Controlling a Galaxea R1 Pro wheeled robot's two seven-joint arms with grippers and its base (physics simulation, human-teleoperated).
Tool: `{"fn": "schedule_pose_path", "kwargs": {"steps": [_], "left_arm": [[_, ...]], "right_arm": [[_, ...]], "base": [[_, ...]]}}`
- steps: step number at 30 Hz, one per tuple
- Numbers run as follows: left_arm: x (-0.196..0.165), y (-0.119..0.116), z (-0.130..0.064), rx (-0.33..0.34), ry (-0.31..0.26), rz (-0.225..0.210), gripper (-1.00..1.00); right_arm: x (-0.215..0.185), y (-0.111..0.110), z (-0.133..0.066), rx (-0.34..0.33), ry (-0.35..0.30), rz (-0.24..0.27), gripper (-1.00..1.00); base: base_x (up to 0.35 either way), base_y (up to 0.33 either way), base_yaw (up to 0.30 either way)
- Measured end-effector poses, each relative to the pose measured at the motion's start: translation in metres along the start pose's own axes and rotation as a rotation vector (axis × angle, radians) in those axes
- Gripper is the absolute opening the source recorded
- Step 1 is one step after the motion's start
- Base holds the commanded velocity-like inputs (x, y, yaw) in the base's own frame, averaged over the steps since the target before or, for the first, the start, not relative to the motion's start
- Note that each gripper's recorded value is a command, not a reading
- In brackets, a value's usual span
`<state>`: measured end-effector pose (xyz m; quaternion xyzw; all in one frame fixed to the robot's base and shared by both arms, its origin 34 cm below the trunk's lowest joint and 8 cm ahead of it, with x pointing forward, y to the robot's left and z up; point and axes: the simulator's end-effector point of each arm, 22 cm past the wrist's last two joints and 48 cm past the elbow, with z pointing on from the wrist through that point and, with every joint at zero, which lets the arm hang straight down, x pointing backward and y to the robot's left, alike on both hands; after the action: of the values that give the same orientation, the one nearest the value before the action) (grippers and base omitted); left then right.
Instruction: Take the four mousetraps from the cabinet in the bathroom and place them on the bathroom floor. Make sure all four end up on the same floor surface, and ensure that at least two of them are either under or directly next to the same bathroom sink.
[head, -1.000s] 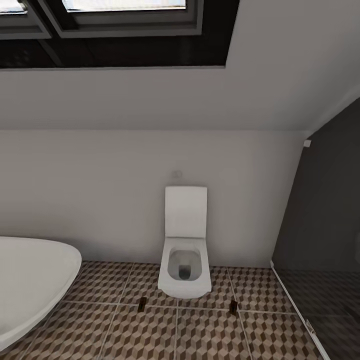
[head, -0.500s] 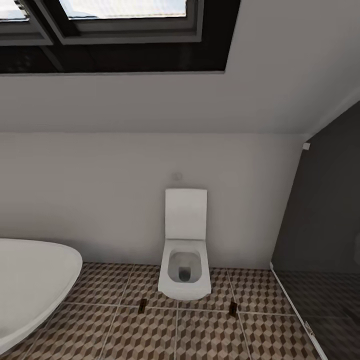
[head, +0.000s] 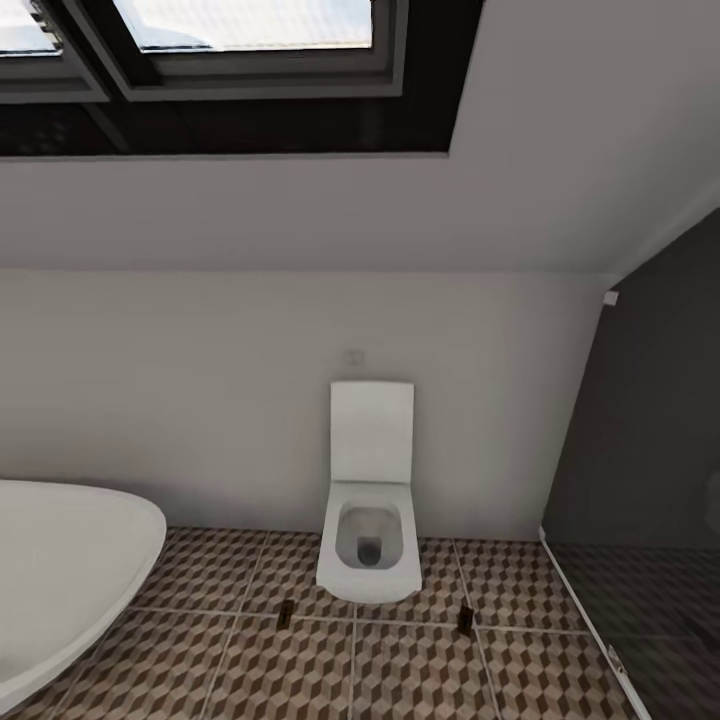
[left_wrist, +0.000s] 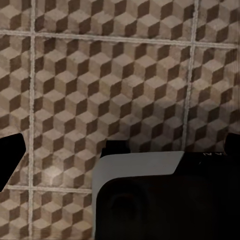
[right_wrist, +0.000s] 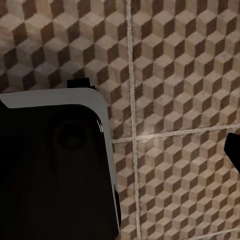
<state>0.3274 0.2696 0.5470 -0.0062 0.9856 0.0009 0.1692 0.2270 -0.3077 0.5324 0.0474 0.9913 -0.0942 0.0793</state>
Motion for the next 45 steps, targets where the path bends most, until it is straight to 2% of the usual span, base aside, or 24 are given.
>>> {"fn": "schedule_pose_path", "kwargs": {"steps": [6, 13, 45], "left_arm": [[0.022, -0.015, -0.011, 0.021, 0.027, -0.003, 1.0], [0.028, -0.021, -0.021, 0.028, 0.034, -0.004, 1.0], [0.026, -0.021, -0.021, 0.026, 0.028, 0.009, 1.0]], "right_arm": [[0.0, -0.002, -0.008, 0.0, 0.0, 0.0, 1.0], [0.0, -0.003, -0.017, 0.0, 0.0, 0.0, 1.0], [-0.002, -0.011, -0.016, 0.011, -0.003, -0.003, 1.0]], "base": [[0.0, 0.0, 0.0], [0.0, 0.0, 0.0], [0.0, 0.0, 0.0]]}}
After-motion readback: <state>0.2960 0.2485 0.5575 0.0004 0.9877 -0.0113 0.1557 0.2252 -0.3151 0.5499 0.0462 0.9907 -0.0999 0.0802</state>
